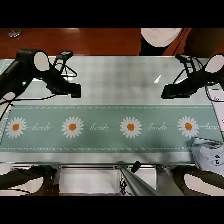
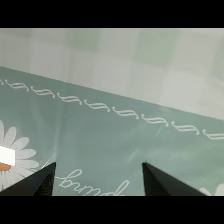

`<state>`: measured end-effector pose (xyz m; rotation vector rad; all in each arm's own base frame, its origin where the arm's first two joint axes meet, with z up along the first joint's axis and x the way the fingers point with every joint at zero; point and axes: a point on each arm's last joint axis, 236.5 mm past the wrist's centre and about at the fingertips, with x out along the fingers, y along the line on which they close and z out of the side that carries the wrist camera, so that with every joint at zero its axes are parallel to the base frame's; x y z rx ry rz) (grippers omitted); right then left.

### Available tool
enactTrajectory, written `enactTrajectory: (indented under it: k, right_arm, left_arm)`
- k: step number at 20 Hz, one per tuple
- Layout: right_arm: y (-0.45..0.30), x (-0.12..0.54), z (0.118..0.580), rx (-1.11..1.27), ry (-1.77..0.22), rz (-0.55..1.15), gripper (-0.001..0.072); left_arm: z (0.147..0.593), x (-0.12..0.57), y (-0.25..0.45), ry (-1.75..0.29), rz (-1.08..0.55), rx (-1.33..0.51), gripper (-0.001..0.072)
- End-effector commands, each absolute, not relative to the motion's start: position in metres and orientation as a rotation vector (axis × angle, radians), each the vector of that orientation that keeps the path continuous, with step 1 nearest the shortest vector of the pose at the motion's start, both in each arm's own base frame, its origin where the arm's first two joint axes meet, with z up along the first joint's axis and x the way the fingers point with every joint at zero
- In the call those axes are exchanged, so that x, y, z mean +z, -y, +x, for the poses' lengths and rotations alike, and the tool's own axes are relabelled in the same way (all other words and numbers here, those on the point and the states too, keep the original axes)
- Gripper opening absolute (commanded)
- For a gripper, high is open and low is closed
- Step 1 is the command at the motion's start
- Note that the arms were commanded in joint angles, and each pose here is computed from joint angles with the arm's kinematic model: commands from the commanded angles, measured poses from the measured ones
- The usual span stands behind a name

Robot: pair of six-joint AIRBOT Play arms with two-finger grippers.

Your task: Fold the shirts.

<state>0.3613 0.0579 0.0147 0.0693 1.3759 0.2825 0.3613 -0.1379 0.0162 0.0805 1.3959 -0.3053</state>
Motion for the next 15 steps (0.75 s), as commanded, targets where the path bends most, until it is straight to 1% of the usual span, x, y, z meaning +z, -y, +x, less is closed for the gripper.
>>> enactTrajectory:
  k: [1, 15]
  right_arm:
    - [-0.0593, 0.0150, 0.3622, 0.286, -1.372, 0.072, 0.0607]
    - [-0.0593, 0.0150, 0.3622, 0.285, -1.372, 0.073, 0.0607]
  left_arm:
    - [0.3627, 0.0132, 0.1417, -1.384, 0.073, -0.312, 0.0670]
    - [0.3627, 0.0114, 0.1419, -1.388, 0.074, -0.312, 0.0670]
